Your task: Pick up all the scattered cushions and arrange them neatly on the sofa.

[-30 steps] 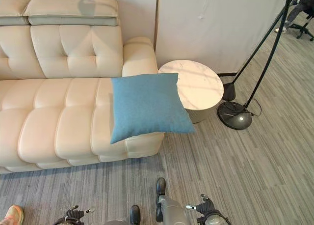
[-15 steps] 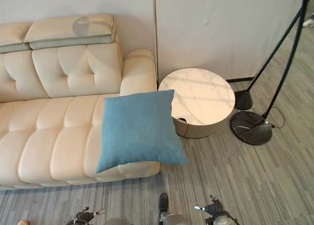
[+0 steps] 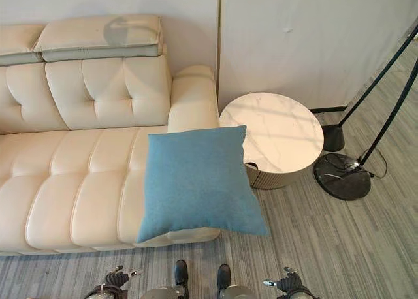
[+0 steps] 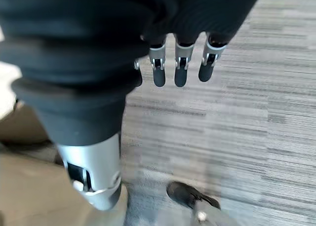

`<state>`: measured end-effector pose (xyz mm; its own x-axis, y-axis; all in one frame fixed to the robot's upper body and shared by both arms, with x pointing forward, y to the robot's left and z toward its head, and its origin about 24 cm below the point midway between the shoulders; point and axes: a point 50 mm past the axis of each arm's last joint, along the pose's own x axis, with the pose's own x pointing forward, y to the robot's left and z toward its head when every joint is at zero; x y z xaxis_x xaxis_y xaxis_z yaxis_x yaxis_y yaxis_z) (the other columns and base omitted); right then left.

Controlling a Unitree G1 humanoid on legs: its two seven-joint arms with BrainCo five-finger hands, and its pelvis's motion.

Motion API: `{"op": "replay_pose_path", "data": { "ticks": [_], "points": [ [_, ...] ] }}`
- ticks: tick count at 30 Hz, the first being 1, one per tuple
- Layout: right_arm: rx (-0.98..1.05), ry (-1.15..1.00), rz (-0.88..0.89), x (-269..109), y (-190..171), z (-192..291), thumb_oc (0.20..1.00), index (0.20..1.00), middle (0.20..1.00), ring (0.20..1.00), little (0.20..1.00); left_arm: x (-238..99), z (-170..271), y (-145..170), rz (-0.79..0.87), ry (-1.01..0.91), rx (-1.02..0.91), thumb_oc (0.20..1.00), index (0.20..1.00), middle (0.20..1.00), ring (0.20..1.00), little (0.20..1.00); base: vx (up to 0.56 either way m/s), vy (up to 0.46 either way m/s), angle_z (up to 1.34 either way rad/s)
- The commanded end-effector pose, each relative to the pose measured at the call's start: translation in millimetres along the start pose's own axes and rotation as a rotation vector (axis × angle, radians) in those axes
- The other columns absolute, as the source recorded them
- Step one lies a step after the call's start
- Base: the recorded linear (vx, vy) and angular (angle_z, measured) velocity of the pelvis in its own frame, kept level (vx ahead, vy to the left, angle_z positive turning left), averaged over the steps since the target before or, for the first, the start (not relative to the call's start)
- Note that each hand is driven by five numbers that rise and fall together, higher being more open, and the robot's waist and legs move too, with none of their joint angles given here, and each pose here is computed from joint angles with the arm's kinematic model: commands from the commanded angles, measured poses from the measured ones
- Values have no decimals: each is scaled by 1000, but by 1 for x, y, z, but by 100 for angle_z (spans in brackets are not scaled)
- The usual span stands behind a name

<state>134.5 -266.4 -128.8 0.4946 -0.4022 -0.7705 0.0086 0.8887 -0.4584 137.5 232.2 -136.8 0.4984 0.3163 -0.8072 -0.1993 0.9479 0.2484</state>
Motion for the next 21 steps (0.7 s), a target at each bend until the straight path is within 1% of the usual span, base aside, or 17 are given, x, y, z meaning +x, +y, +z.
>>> {"op": "replay_pose_path", "data": {
  "ticks": [1, 4, 7, 8, 9, 10, 11, 12, 15, 17, 18, 19, 20, 21],
  "points": [
    [6, -95, -119, 6, -35, 33, 1000, 1000, 1000, 1000, 1000, 6, 55, 27, 80, -167, -79, 1000, 1000, 1000, 1000, 1000, -100, 94, -29],
    [49, -182, -201, 5, -68, 62, 1000, 1000, 1000, 1000, 1000, 5, 97, 48, 120, -286, -170, 1000, 1000, 1000, 1000, 1000, -27, 24, -21],
    [48, -293, -282, -3, -106, 98, 1000, 1000, 1000, 1000, 1000, -1, 131, 67, 140, -383, -278, 1000, 1000, 1000, 1000, 1000, 33, -20, -19],
    [48, -293, -282, -3, -106, 98, 1000, 1000, 1000, 1000, 1000, -1, 131, 67, 140, -383, -278, 1000, 1000, 1000, 1000, 1000, 47, 2, -13],
    [29, -358, -325, -11, -128, 122, 1000, 1000, 1000, 1000, 1000, -5, 149, 79, 154, -431, -322, 1000, 1000, 1000, 1000, 1000, 56, 8, -19],
    [28, -416, -348, -18, -138, 138, 1000, 1000, 1000, 1000, 1000, -7, 158, 86, 158, -451, -371, 1000, 1000, 1000, 1000, 1000, 100, 22, -21],
    [-20, -491, -363, -28, -147, 158, 1000, 1000, 1000, 1000, 1000, -10, 169, 90, 148, -482, -394, 1000, 1000, 1000, 1000, 1000, 88, 26, -13],
    [-45, -532, -363, -34, -148, 170, 1000, 1000, 1000, 1000, 1000, -10, 172, 90, 138, -484, -405, 1000, 1000, 1000, 1000, 1000, 65, 22, -7],
    [-65, -570, -360, -38, -147, 182, 1000, 1000, 1000, 1000, 1000, -11, 176, 89, 134, -490, -403, 1000, 1000, 1000, 1000, 1000, 23, 11, -2],
    [-137, -666, -342, -48, -137, 225, 1000, 1000, 1000, 1000, 1000, -6, 189, 81, 111, -467, -407, 1000, 1000, 1000, 1000, 1000, 0, 0, 0],
    [-161, -698, -342, -52, -133, 243, 1000, 1000, 1000, 1000, 1000, -7, 200, 78, 104, -476, -405, 1000, 1000, 1000, 1000, 1000, -58, 18, -1],
    [-170, -745, -326, -59, -120, 272, 1000, 1000, 1000, 1000, 1000, -9, 217, 72, 97, -489, -417, 1000, 1000, 1000, 1000, 1000, -58, 9, 1],
    [-170, -748, -326, -59, -120, 274, 1000, 1000, 1000, 1000, 1000, -9, 218, 73, 97, -491, -419, 1000, 1000, 1000, 1000, 1000, -90, 3, 0],
    [-169, -769, -311, -63, -109, 291, 1000, 1000, 1000, 1000, 1000, -10, 228, 70, 98, -498, -430, 1000, 1000, 1000, 1000, 1000, -85, -2, 0]
  ]
}}
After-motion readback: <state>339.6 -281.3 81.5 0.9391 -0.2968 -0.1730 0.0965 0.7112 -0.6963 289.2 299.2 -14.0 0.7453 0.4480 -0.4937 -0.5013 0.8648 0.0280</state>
